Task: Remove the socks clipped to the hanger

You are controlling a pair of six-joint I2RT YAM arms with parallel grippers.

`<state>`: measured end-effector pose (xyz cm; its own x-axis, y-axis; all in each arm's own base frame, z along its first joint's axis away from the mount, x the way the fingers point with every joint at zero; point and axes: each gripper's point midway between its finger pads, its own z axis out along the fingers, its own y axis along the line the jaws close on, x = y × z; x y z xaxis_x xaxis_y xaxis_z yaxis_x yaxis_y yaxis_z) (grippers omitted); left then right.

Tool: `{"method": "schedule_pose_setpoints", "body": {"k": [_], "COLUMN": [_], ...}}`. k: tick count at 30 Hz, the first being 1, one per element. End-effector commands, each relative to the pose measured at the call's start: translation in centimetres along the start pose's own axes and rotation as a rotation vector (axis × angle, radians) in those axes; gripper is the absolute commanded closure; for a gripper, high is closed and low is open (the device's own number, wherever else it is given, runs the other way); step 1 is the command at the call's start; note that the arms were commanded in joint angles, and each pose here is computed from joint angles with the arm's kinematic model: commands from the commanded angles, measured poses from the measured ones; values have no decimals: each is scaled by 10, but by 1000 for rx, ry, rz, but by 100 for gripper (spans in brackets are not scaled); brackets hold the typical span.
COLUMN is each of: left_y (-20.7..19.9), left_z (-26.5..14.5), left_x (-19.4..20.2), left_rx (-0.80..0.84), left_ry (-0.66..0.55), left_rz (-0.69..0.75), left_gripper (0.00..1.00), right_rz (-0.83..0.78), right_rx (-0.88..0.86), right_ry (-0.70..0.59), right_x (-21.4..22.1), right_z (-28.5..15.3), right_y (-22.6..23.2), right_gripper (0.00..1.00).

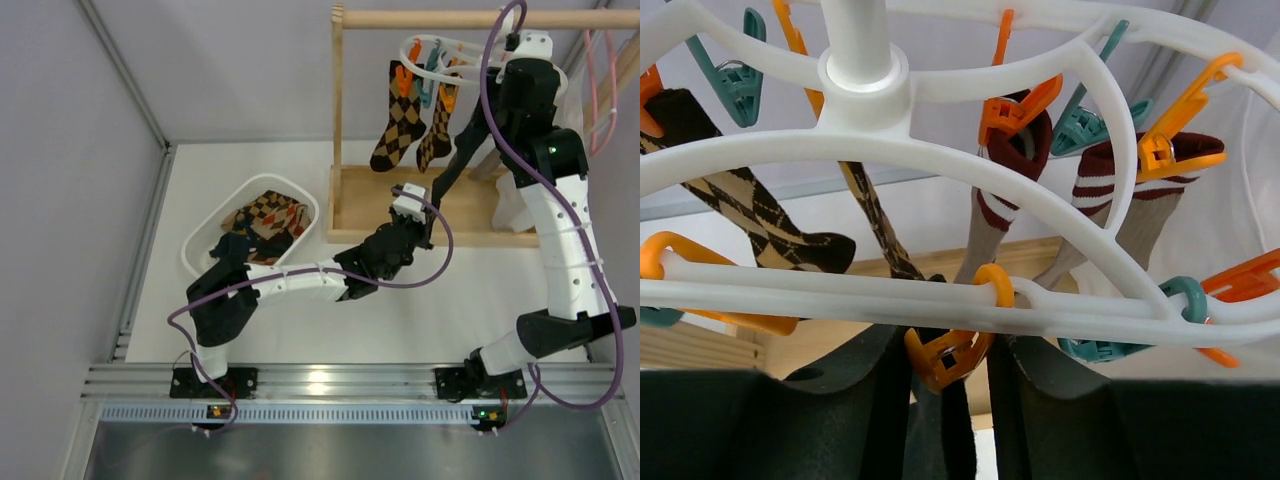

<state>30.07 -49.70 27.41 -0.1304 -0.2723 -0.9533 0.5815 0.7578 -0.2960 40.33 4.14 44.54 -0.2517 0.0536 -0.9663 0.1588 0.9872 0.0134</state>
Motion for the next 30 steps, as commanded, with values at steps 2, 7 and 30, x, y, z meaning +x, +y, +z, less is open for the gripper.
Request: {"method": "schedule_pose_setpoints", "body": {"k": [2, 7, 30], "left_y": [2, 8, 15], "left_z": [-11, -19, -25], "left_x": [-18, -18, -26], "left_rx": [-3, -15, -37], "left_ry": [-50, -45, -59], "left_rz": [-32, -35, -38], "left_gripper": [100, 100, 100], "right_rz": [63, 80, 73], "right_rx": [-27, -29, -220], "right_ry": [-118, -113, -149], "right_x": [-38, -36, -31], "right_z": [-11, -10, -23], "right_y": [0, 1, 19], "right_gripper": [79, 97, 52]}}
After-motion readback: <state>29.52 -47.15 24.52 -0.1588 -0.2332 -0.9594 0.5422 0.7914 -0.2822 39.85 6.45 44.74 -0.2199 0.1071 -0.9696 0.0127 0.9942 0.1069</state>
